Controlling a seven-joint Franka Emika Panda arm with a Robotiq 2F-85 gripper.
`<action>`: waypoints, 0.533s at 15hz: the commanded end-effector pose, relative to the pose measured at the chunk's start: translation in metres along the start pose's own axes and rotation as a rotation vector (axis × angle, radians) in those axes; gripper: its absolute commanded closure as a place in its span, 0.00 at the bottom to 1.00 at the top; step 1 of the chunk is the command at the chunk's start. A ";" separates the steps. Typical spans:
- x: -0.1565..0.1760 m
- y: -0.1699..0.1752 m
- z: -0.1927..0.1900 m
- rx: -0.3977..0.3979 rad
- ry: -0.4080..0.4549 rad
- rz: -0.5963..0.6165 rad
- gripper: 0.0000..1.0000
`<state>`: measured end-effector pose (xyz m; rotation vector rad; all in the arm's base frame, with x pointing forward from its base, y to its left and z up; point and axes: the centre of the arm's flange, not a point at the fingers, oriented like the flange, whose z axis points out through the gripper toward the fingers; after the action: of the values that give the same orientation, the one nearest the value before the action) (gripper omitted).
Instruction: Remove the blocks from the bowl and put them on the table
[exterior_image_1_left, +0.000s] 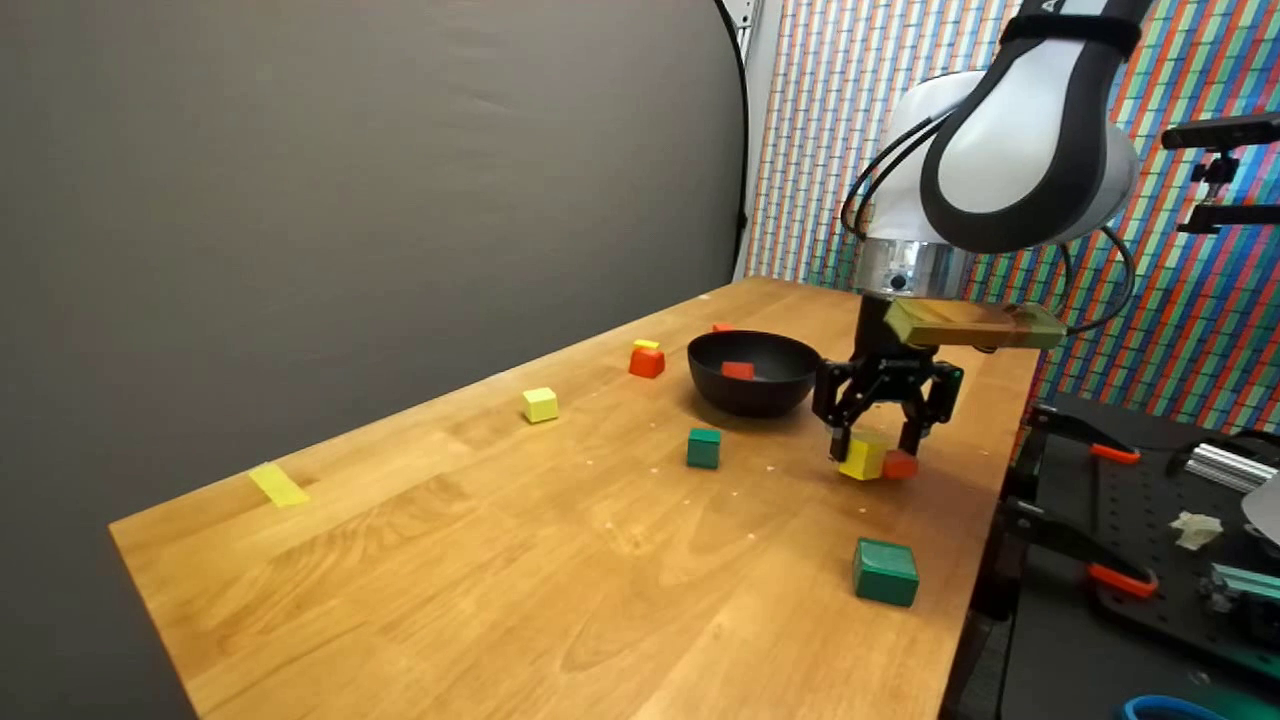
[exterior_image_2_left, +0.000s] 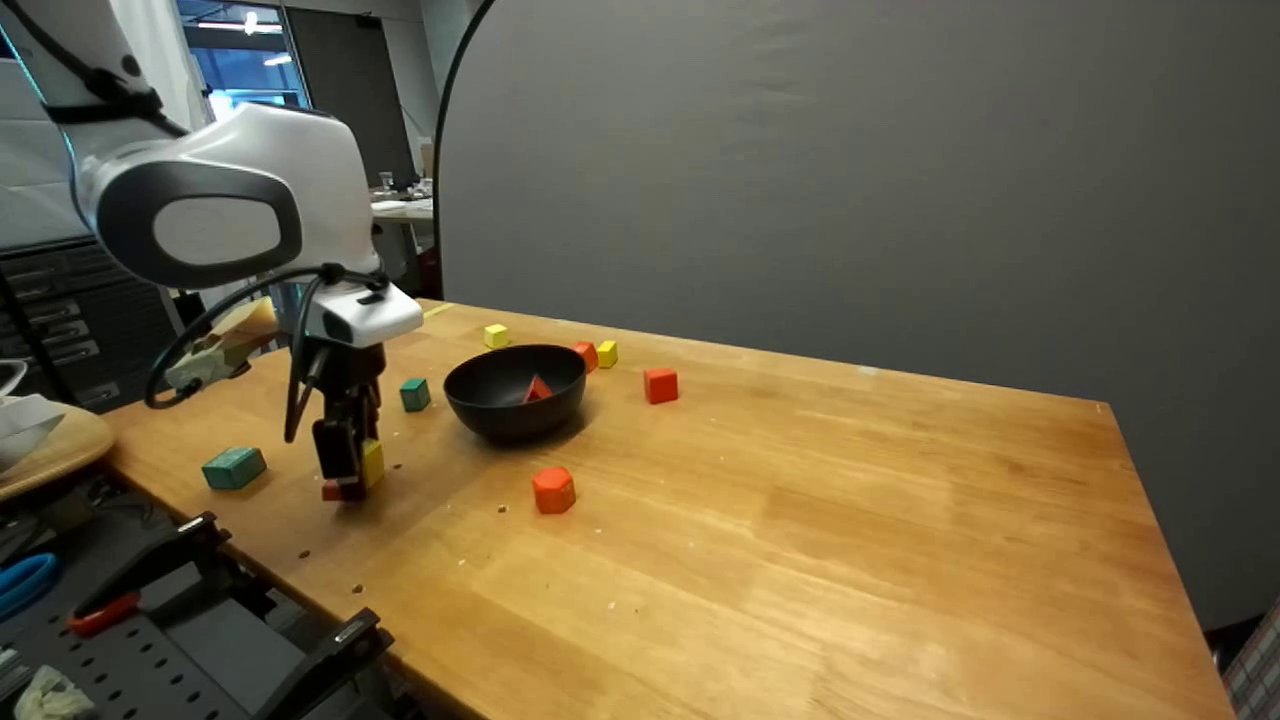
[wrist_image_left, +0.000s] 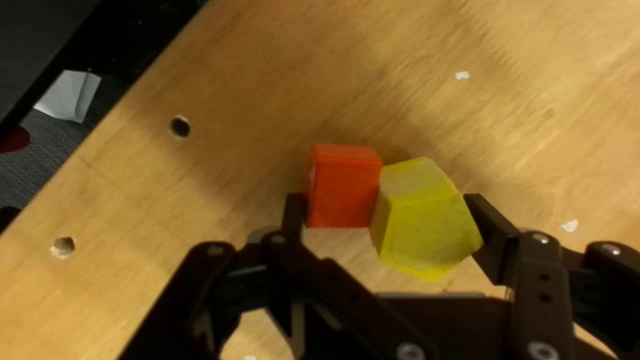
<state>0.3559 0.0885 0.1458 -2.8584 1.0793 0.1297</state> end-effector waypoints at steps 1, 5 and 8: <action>-0.002 0.015 0.005 0.018 0.019 0.032 0.05; -0.002 0.021 -0.020 0.073 0.058 0.025 0.00; -0.005 0.019 -0.056 0.152 0.120 -0.031 0.00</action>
<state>0.3716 0.0815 0.1540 -2.8098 1.1062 0.0172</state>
